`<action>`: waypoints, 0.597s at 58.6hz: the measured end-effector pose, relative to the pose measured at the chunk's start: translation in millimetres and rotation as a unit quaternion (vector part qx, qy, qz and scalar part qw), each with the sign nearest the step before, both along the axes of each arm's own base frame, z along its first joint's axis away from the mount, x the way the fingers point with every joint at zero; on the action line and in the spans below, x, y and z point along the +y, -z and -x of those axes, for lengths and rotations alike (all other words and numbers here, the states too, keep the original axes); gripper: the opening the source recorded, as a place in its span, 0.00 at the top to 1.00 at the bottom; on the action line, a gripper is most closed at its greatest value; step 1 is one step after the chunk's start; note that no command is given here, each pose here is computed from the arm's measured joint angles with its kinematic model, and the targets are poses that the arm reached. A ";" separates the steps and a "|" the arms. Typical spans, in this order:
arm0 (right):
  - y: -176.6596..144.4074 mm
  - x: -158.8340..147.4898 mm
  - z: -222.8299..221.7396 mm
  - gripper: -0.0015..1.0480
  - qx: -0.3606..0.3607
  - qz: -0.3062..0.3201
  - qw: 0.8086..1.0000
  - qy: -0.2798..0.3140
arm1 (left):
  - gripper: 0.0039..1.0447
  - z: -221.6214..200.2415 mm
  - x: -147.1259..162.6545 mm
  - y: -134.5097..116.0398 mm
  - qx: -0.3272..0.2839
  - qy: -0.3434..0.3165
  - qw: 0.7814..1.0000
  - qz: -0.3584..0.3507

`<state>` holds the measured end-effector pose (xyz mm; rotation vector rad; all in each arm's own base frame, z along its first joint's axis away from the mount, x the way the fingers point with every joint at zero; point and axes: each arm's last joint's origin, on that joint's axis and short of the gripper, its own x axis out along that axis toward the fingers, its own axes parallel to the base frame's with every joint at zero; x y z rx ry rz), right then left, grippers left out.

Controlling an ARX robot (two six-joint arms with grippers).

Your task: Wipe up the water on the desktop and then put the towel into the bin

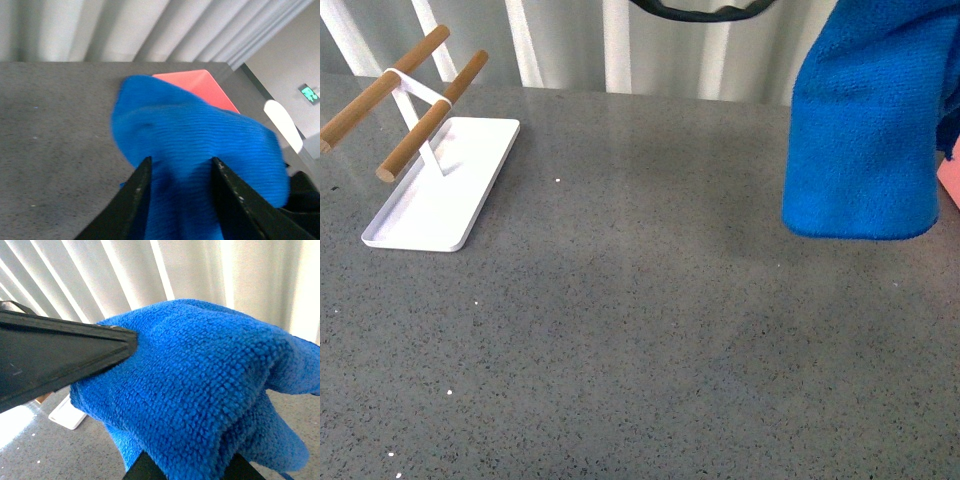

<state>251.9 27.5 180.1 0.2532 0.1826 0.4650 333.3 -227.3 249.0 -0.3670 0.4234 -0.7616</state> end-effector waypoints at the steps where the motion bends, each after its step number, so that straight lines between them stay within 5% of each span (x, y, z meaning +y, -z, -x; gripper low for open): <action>1: -0.7 -1.7 0.2 0.95 0.001 0.000 1.000 0.003 | 0.62 -3.1 4.6 0.1 0.002 -0.008 1.000 0.001; 23: -1.1 -25.8 -5.2 0.95 0.035 0.029 0.997 0.058 | 0.05 -29.1 143.6 18.8 0.023 -0.155 0.987 -0.020; 35: 10.1 -35.3 -16.0 0.95 0.062 0.048 0.994 0.081 | 0.06 41.6 239.1 23.5 0.002 -0.189 0.979 -0.076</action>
